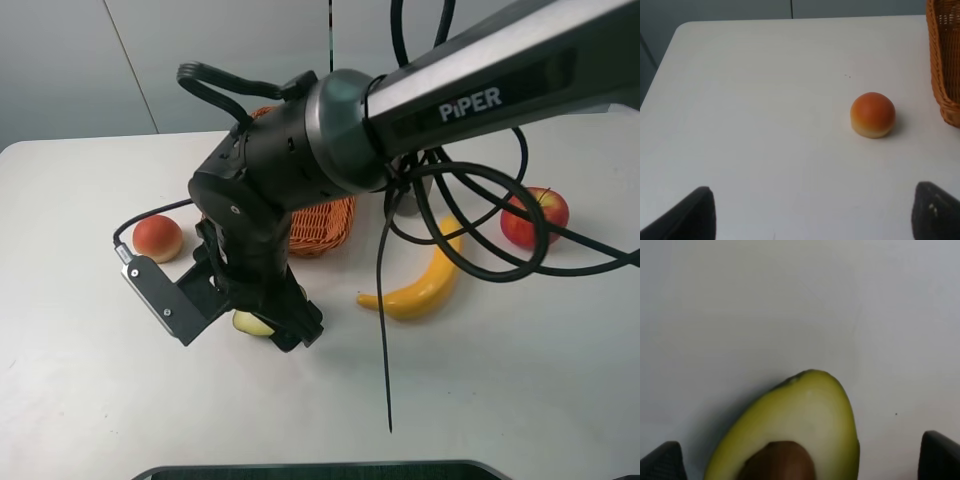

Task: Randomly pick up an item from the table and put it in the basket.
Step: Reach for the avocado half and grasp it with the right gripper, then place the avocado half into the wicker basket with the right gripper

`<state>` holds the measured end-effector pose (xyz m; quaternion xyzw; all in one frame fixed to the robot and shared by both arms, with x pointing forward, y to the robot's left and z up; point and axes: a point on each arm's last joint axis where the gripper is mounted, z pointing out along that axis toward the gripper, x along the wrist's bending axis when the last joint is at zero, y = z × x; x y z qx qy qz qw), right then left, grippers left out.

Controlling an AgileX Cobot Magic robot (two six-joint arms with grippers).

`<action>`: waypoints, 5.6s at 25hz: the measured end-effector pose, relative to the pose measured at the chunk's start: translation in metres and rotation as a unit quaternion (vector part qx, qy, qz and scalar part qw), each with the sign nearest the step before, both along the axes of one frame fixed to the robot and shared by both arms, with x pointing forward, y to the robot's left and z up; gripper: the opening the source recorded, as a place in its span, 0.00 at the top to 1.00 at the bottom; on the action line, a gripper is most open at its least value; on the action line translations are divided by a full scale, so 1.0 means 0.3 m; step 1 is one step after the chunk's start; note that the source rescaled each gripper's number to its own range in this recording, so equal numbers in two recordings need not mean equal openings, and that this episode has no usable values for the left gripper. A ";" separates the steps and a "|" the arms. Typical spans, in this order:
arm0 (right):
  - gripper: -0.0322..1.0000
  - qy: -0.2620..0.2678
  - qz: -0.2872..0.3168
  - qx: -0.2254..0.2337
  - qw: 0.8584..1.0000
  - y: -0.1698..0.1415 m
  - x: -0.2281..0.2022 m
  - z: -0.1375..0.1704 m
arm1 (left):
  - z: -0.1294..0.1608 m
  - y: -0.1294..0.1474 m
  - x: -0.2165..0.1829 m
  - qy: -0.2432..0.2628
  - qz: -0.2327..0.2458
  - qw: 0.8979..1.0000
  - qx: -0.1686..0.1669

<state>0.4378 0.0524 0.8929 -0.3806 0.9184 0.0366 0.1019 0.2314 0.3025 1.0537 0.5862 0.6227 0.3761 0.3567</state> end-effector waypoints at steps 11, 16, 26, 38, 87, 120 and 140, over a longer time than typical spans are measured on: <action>0.00 0.006 -0.003 -0.014 1.000 0.001 0.002 -0.059 | 0.000 0.000 0.000 0.000 0.000 1.000 0.000; 0.00 0.010 -0.006 -0.020 1.000 0.000 0.002 -0.081 | 0.000 0.000 0.000 0.000 0.000 1.000 0.000; 0.00 0.004 -0.007 -0.022 1.000 -0.004 0.012 -0.084 | 0.000 0.000 0.000 0.000 0.000 1.000 0.000; 0.00 0.005 -0.024 -0.024 0.999 -0.017 0.032 -0.094 | 0.000 0.000 0.000 0.000 0.000 1.000 0.000; 0.97 -0.008 -0.040 -0.017 0.999 -0.096 -0.006 0.248 | 0.000 0.000 0.000 0.000 0.001 1.000 -0.002; 0.97 0.000 -0.310 0.132 0.942 -0.282 0.287 0.321 | 0.000 0.000 0.000 0.000 0.001 1.000 -0.002; 0.97 0.000 -0.347 0.211 0.914 -0.175 0.475 0.107 | 0.000 0.000 0.000 0.000 0.001 1.000 -0.002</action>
